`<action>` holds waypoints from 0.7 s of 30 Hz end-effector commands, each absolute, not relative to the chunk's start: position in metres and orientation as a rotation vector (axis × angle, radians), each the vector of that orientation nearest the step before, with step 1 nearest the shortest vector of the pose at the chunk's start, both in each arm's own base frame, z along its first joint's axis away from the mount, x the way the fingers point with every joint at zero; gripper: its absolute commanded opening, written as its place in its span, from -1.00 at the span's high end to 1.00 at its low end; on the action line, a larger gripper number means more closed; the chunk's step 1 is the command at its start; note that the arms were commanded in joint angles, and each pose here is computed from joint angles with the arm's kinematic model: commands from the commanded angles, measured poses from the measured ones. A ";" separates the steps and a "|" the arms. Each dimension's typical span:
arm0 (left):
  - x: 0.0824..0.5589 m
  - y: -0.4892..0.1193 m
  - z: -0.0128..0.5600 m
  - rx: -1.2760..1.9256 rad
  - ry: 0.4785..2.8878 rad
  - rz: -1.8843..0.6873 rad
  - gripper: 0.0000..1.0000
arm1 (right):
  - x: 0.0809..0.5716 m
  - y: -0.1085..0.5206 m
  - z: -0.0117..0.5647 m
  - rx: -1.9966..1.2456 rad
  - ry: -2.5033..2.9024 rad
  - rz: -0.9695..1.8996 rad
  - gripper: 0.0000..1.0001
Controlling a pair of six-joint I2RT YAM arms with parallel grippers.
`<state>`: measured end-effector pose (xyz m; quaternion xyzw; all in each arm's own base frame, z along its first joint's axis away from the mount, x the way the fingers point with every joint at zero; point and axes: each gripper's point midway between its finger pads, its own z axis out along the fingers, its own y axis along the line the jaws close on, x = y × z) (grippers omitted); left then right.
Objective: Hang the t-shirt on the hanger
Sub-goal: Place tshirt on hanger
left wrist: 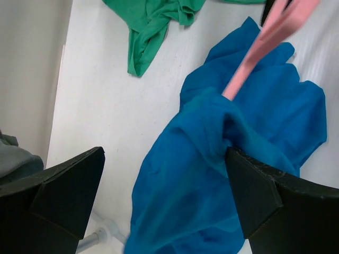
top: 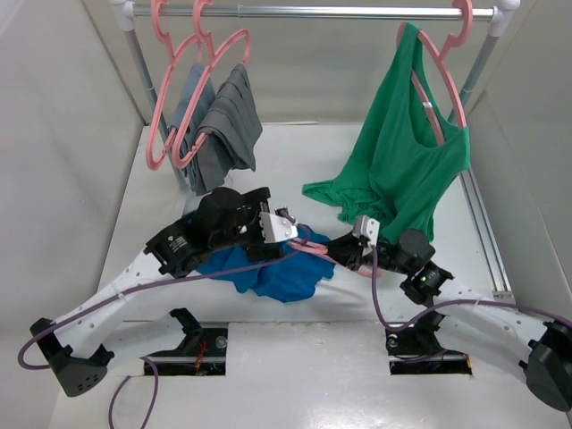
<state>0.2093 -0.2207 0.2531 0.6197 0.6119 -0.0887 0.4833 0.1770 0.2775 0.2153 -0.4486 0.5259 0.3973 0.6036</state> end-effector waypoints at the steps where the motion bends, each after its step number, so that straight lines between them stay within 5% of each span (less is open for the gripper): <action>1: 0.187 -0.225 0.319 1.406 1.279 -0.317 -0.91 | 0.212 0.256 0.219 -0.914 1.356 0.787 1.00; 4: 0.172 -0.220 0.340 1.351 1.247 -0.379 -0.91 | 0.226 0.250 0.214 -0.903 1.413 0.769 1.00; 9: 0.138 -0.216 0.287 1.518 1.382 -0.531 -0.14 | 0.227 0.251 0.220 -0.902 1.403 0.784 1.00; 16: 0.171 -0.221 0.230 1.411 1.610 -0.458 -0.14 | 0.223 0.252 0.231 -0.909 1.369 0.796 1.00; 21: 0.162 -0.230 0.230 1.365 1.639 -0.562 -0.44 | 0.226 0.246 0.239 -0.867 1.365 0.770 1.00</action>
